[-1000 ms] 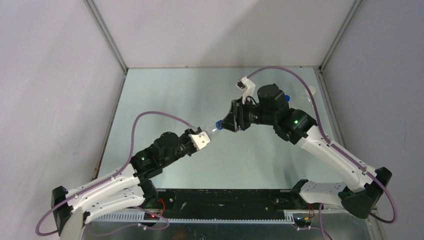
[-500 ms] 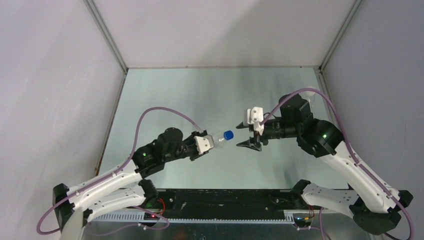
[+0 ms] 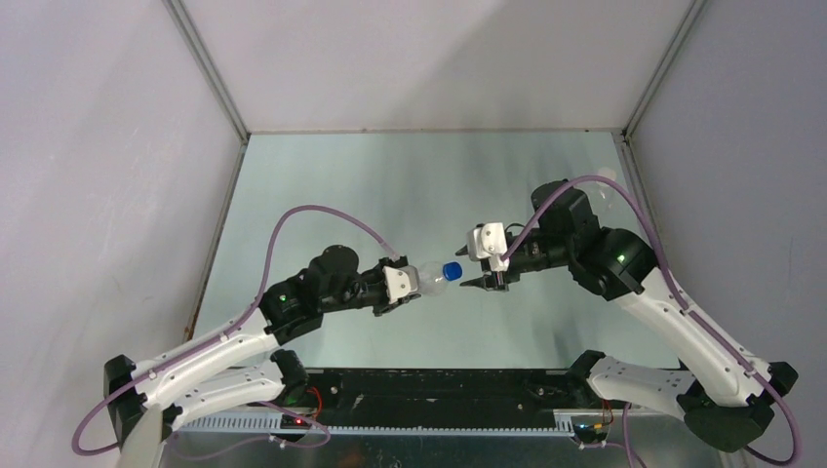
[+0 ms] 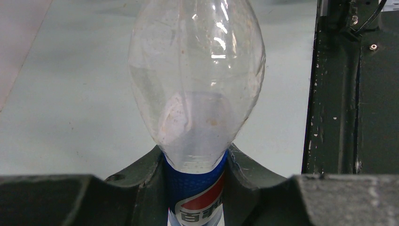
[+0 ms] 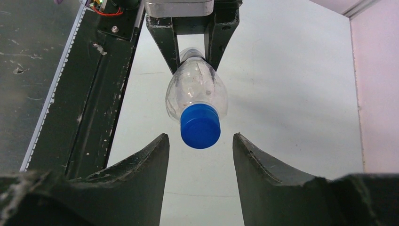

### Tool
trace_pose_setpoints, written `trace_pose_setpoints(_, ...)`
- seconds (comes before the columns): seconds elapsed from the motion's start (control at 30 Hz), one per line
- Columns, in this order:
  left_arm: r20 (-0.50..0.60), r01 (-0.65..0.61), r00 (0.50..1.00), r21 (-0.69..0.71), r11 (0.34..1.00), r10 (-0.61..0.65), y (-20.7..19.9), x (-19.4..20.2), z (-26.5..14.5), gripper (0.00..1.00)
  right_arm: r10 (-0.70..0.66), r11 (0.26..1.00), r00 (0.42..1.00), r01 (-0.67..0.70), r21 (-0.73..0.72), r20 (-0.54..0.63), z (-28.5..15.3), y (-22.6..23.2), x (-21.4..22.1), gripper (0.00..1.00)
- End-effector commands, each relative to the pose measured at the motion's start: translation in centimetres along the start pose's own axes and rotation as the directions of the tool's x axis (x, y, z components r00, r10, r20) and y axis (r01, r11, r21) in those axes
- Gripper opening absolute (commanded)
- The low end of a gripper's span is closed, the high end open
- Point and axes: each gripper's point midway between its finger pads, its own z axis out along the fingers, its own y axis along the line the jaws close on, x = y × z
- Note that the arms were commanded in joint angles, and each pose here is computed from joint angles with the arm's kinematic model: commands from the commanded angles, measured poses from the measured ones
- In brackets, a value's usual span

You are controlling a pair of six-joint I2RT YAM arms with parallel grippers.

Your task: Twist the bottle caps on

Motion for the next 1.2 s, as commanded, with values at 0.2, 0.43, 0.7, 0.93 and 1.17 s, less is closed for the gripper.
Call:
trace_pose_setpoints(0.2, 0.077, -0.008, 0.997, -0.001, 1.0, 0.008, 0.5, -2.7, -0.2, 0.25, -0.024, 0.999, 0.998, 0.026, -0.032, 0.062, 0.8, -0.2, -1.4, 0.46)
trace_pose_setpoints(0.43, 0.093, -0.011, 0.996, -0.015, 1.0, 0.013, 0.8, -3.1, -0.4, 0.25, 0.051, 0.998, 0.998, -0.048, -0.051, 0.046, 1.6, -0.1, -0.9, 0.34)
trace_pose_setpoints(0.7, 0.109, -0.005, 0.994, -0.149, 0.989, 0.021, 2.9, -3.1, -0.8, 0.23, 0.406, 0.913, 0.914, -0.407, 0.043, 0.01, 3.1, -1.4, 0.0, 0.1)
trace_pose_setpoints(0.93, 0.066, -0.075, 0.991, -0.412, 0.908, 0.112, 6.3, -2.6, -2.1, 0.23, 0.88, 0.354, 0.445, -0.847, 0.397, 0.167, 4.4, -5.9, 4.3, 0.0)
trace_pose_setpoints(1.17, -0.042, -0.174, 0.983, -0.498, 0.849, 0.177, 7.1, -0.9, -2.5, 0.24, 0.961, 0.076, 0.164, -0.931, 0.357, 0.223, 7.0, -5.5, 5.0, 0.18)
